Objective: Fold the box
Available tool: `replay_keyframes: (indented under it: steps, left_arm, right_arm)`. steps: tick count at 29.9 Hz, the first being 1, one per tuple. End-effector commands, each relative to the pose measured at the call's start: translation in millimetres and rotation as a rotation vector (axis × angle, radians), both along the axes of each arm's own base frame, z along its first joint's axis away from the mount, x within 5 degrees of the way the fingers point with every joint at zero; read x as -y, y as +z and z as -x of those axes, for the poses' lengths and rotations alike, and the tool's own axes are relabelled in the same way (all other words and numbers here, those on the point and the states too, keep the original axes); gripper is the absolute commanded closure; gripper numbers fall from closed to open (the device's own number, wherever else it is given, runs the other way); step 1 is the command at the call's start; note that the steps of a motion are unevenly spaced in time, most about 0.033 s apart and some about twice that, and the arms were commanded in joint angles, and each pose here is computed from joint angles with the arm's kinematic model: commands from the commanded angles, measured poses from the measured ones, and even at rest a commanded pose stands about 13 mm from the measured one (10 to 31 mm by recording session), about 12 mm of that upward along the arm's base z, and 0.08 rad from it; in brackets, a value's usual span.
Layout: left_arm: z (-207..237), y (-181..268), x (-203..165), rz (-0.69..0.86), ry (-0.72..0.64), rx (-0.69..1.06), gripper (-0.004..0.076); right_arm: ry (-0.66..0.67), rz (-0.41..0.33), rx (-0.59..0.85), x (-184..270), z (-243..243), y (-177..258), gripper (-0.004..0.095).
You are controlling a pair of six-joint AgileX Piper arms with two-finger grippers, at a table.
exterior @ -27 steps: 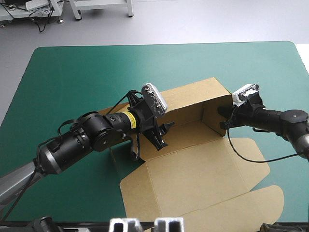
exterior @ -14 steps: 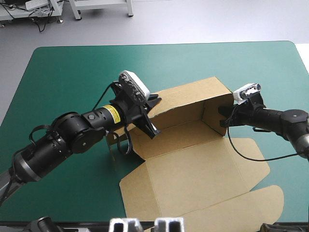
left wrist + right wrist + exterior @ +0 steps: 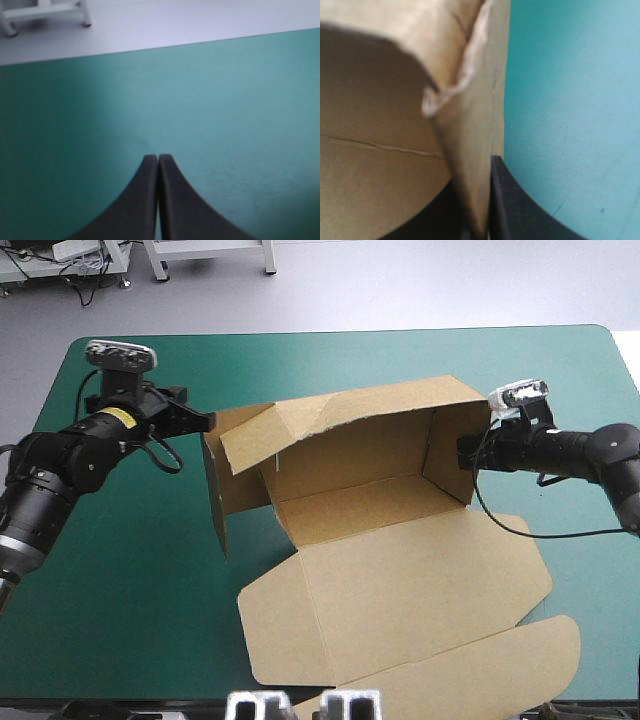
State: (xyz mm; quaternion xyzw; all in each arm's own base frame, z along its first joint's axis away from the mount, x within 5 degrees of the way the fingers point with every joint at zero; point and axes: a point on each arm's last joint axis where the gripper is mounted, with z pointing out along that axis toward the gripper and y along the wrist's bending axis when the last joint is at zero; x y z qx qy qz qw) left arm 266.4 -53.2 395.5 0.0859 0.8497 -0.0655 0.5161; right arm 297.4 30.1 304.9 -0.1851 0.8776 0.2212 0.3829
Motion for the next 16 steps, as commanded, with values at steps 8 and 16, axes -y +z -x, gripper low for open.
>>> replay_keyframes:
  steps: [8,16]
  left_arm:
    - [18.6,-3.3,-87.0,-0.006,0.301,-0.224,0.0733]
    - [29.3,-12.3,-96.2,-0.045,0.264,-0.36,0.0733]
  right_arm:
    - [-0.022,0.142,-0.057,-43.3,-4.0,74.7,0.0907]
    - [-0.005,0.151,-0.224,-61.9,-51.8,51.6,0.0907]
